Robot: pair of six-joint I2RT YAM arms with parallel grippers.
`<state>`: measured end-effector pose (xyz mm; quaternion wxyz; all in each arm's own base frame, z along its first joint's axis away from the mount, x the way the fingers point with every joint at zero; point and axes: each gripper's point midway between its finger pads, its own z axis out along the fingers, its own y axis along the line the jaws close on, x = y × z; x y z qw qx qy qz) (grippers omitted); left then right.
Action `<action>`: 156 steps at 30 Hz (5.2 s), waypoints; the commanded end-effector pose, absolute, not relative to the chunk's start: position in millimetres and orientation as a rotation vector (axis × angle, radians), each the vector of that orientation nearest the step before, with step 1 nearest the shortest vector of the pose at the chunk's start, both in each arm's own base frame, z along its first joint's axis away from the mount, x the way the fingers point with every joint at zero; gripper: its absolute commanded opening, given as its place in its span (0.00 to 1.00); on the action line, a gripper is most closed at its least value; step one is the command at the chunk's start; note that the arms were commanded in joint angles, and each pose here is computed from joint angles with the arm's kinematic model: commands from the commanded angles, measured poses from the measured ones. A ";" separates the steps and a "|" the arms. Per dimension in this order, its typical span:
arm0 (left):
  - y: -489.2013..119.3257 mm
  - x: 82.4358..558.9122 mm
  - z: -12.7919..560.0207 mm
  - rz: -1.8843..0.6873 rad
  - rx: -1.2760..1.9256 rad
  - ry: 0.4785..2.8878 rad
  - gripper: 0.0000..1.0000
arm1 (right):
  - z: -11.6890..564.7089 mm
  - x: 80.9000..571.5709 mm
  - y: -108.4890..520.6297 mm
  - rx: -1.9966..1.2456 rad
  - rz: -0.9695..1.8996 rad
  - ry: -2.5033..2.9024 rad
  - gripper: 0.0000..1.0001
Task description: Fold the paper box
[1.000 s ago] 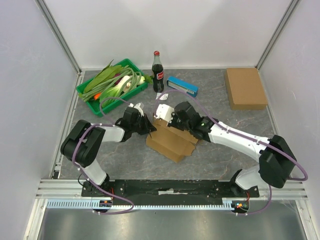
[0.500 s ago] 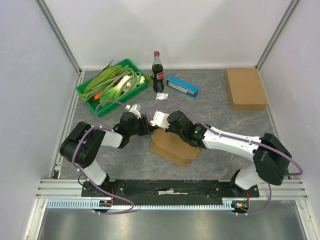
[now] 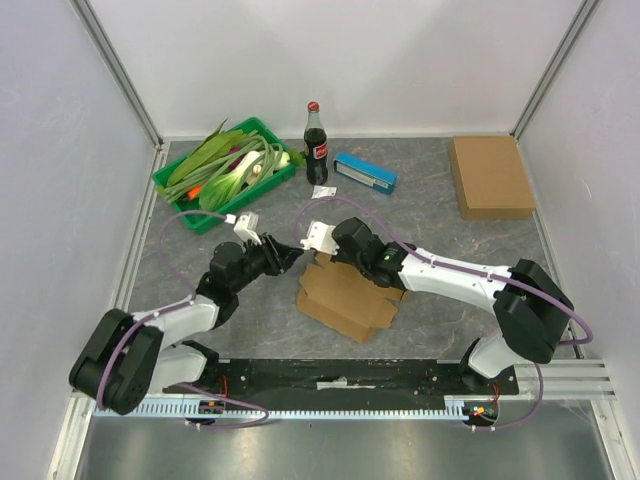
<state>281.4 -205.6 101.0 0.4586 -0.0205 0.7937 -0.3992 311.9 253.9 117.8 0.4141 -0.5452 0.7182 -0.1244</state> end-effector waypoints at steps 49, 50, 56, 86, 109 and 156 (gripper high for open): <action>-253.0 373.7 143.4 -0.514 0.289 1.611 0.02 | 191.4 326.5 211.8 -0.666 0.006 2.140 0.86; -253.2 373.6 144.6 -0.518 0.273 1.604 0.02 | 190.6 313.4 197.4 -0.620 -0.022 2.204 0.92; -257.1 370.0 145.3 -0.476 0.204 1.611 0.02 | 244.9 271.1 220.7 -0.005 0.515 2.267 0.98; -235.4 356.0 155.7 -0.399 -0.049 1.572 0.02 | 191.7 341.6 282.0 1.732 1.319 1.556 0.65; -248.9 339.7 148.0 -0.499 0.006 1.570 0.10 | 150.1 360.5 282.3 1.810 1.361 1.473 0.00; -228.9 361.5 109.9 -1.083 0.487 1.741 0.72 | 154.1 363.7 248.1 1.618 1.500 1.508 0.00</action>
